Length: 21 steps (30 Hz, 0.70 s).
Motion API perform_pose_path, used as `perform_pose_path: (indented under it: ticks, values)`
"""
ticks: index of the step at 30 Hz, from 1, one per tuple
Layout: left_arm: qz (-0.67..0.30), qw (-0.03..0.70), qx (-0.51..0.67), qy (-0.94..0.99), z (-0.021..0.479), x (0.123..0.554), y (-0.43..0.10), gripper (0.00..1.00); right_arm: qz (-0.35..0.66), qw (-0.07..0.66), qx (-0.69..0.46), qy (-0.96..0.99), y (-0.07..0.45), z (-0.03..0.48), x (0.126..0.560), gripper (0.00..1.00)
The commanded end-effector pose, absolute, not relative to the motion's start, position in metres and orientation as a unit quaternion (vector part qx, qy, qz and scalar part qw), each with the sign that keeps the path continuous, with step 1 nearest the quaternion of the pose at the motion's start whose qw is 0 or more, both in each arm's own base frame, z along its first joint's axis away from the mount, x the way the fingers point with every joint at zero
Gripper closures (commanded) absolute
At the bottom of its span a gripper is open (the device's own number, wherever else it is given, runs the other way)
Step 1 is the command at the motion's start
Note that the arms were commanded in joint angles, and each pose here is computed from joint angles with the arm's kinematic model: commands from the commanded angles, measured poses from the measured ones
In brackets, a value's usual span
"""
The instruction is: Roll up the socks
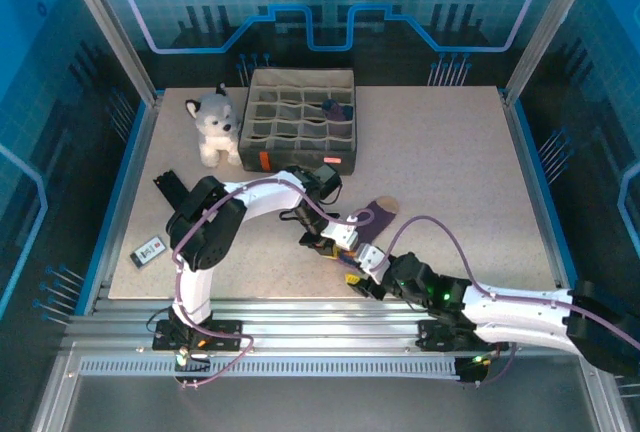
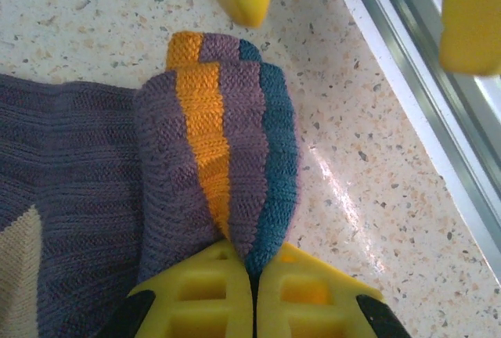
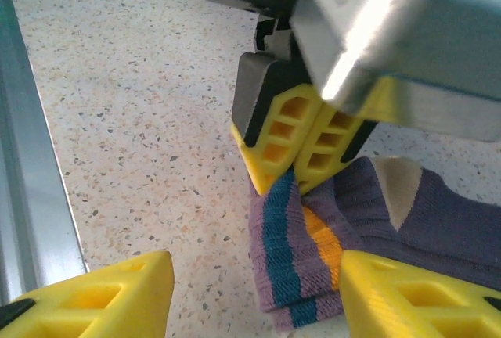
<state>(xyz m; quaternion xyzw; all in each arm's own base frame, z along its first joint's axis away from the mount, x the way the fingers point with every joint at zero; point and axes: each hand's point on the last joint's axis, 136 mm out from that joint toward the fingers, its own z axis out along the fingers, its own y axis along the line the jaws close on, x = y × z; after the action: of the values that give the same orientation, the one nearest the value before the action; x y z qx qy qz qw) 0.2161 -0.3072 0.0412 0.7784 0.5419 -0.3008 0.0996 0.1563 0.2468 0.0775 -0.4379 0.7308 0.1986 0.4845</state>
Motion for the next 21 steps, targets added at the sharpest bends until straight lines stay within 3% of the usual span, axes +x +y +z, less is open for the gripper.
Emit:
perform_pose_path:
  ticks: [1, 21]
  values:
    - [-0.348, 0.090, 0.757, 0.545, 0.050, 0.211, -0.311, 1.00, 0.183, 0.530, -0.448, 0.697, 0.257, 0.092, 0.161, 0.41]
    - [-0.356, 0.093, 0.750, 0.549, 0.050, 0.215, -0.308, 1.00, 0.141, 0.533, -0.443, 0.707, 0.264, 0.070, 0.172, 0.40]
